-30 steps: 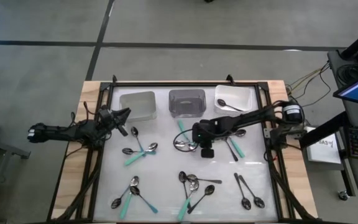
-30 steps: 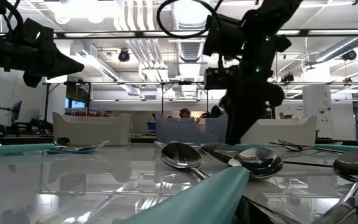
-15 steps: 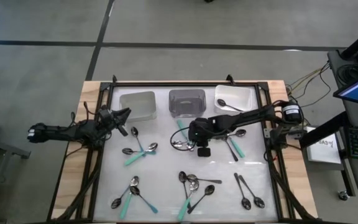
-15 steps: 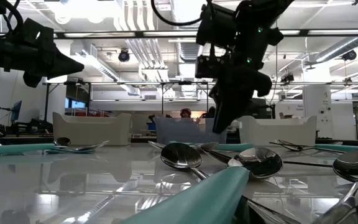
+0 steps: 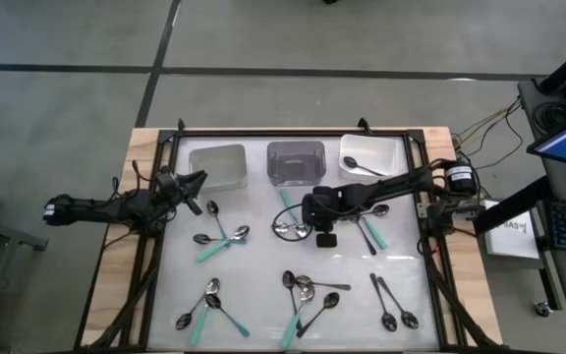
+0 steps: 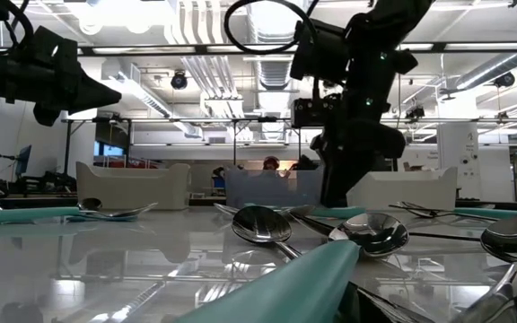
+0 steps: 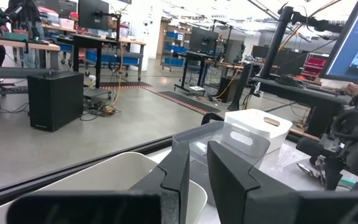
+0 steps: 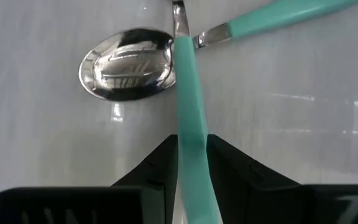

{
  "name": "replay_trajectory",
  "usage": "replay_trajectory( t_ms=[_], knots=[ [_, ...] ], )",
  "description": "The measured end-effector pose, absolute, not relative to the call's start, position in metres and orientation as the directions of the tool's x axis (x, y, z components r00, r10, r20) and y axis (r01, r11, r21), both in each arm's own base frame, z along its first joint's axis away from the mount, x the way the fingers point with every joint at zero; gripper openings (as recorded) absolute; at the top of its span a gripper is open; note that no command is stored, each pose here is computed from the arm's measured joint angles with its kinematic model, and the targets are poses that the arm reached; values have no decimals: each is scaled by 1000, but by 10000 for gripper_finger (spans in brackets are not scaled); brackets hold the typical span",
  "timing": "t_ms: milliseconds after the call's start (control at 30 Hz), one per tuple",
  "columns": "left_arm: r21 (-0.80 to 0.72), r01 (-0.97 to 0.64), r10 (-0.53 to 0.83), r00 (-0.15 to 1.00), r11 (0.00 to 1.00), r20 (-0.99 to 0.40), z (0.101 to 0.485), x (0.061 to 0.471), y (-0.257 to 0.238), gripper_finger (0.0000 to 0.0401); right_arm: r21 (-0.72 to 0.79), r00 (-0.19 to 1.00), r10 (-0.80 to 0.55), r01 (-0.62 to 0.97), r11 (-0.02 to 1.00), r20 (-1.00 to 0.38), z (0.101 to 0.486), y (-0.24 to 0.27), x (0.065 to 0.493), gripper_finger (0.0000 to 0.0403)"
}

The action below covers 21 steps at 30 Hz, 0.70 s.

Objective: Sort silverware by color (type)
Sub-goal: Put the green spoon into the black bin

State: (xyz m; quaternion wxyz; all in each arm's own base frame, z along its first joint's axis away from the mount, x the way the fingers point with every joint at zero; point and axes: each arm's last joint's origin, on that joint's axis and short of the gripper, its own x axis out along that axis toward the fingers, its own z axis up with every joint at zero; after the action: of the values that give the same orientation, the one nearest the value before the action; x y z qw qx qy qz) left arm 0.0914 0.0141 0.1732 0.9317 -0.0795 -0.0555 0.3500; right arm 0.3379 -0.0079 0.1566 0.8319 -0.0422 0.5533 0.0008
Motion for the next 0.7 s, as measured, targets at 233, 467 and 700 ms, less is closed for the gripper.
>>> replay_trajectory(
  t_ms=[233,467,700],
  knots=[
    [-187,-643,661,749,742,48,173,91,14,41,-76,427,-51,-43,996,-903,146,-8,334,77],
    [-187,-643,661,749,742,48,173,91,14,41,-73,442,-50,-37,997,-896,144,-10,334,77],
    [-187,-643,661,749,743,48,173,91,14,41,-100,437,-64,-61,993,-897,143,-11,333,80]
  ],
)
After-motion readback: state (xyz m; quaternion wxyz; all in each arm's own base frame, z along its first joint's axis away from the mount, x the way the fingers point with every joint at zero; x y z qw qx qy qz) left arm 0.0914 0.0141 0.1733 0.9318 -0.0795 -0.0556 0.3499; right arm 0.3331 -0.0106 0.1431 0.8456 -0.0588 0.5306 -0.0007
